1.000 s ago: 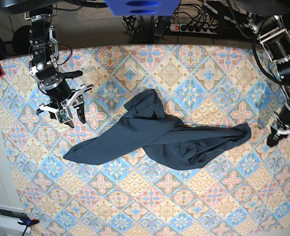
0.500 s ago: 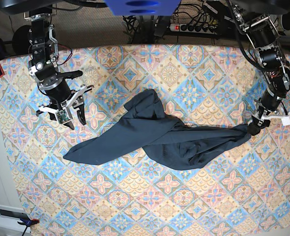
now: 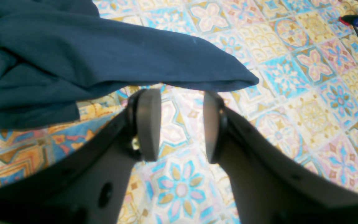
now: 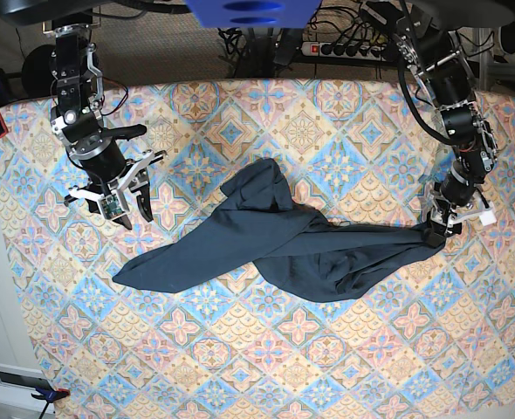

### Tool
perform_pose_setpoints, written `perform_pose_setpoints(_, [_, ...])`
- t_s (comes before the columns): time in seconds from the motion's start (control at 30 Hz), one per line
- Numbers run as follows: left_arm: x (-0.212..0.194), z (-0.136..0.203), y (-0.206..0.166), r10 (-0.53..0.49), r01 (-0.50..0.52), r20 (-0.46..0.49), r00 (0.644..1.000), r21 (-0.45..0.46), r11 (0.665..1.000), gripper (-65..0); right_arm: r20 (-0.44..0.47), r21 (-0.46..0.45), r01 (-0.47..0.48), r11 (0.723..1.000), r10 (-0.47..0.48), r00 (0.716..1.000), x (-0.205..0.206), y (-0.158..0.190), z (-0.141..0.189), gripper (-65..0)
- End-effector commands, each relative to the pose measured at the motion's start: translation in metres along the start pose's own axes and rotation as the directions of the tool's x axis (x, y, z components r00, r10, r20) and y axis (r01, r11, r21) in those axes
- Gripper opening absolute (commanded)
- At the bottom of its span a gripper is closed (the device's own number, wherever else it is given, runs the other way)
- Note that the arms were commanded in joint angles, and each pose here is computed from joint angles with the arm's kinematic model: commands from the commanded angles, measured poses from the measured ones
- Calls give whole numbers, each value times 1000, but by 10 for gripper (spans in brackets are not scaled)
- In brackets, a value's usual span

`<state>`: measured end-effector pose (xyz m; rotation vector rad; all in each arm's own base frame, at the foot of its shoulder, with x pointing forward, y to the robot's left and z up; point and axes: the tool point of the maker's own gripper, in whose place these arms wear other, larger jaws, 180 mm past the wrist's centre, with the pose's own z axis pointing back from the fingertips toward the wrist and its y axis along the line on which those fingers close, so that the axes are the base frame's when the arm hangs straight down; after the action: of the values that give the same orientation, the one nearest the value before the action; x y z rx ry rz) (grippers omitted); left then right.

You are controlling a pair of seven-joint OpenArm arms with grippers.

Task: Layout the t-shirt on the table in an organized manner, then fold the t-shirt properly
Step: 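Grasp the shirt end with the left gripper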

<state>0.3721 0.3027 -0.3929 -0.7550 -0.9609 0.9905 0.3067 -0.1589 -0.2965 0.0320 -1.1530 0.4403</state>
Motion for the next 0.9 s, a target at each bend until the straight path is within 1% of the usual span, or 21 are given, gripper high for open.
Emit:
perform_pose_setpoints(0.0, [17,-2,-16,-9,10,38,999,-43,999,-328,55,-12,-15,1000,15,998,16,-6,2,-438])
perform_pose_setpoints(0.1, [16,-10,-25,22,-19,39,999,-67,998,-328,55,-12,-15,1000,15,998,16,-6,2,-438])
perform_pose_setpoints(0.2, [29,-4,-27,94,-85,83,992,-107,991,-328,55,-10,-15,1000,15,998,16,-5,2,-438])
perform_pose_setpoints(0.3, [37,-6,-40,126,-111,98,987,-153,982,-328,55,-10,-15,1000,15,998,16,-5,2,-438])
perform_pose_setpoints(0.43, [39,-7,-47,131,-115,86,988,-172,978,-328,55,-12,-15,1000,15,998,16,-6,2,-438])
perform_pose_setpoints(0.57, [44,-10,-54,129,-110,94,987,-183,977,-328,55,-12,-15,1000,15,998,16,-6,2,-438])
perform_pose_setpoints(0.63, [42,-15,-53,148,-131,86,985,-179,975,-329,55,-12,-15,1000,15,998,16,-6,2,-438])
perform_pose_setpoints(0.67, [38,-17,-45,164,-151,76,983,-163,975,-334,55,-12,-15,1000,15,998,16,-6,2,-438])
perform_pose_setpoints(0.73, [33,-26,-41,204,-193,58,977,-151,970,-357,55,-12,-15,1000,15,998,16,-6,2,-438])
perform_pose_setpoints(0.8, [34,-29,-29,230,-223,49,972,-121,967,-400,55,-12,-15,1000,15,998,16,-6,2,-438])
perform_pose_setpoints(0.87, [30,-33,-24,255,-250,38,966,-108,962,-474,52,-11,-16,1000,16,999,15,-5,4,-438])
